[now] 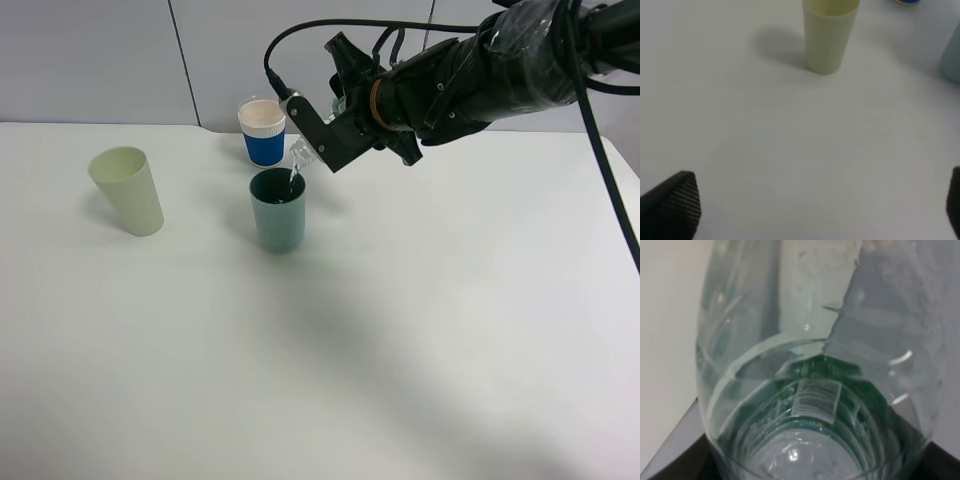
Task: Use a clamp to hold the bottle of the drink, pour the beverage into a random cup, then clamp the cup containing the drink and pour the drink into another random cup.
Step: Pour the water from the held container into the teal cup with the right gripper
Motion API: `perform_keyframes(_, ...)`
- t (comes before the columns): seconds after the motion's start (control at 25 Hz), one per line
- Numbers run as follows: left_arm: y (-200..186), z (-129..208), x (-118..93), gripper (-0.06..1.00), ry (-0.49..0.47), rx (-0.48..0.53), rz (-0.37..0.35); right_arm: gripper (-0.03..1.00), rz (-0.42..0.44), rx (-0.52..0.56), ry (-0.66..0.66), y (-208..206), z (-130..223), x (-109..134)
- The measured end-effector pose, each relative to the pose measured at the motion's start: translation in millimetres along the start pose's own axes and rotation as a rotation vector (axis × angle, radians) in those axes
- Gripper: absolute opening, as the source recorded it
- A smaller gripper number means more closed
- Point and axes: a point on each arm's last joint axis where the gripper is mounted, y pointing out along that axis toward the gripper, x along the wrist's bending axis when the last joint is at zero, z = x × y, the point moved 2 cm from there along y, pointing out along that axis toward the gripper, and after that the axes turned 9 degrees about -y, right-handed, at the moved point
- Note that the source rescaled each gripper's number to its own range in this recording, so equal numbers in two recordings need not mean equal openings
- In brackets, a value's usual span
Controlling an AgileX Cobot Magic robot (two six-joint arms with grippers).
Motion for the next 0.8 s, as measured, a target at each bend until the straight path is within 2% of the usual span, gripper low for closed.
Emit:
perform_keyframes(0.32, 0.0, 0.0, 0.0, 1.0, 0.0, 0.0, 0.0, 0.0, 0.0, 0.0, -0.046, 0.0, 0.0, 0.0)
perform_keyframes(0.8, 0.0, 0.0, 0.0, 1.0, 0.0, 0.0, 0.0, 0.0, 0.0, 0.0, -0.048, 0.0, 0.0, 0.0)
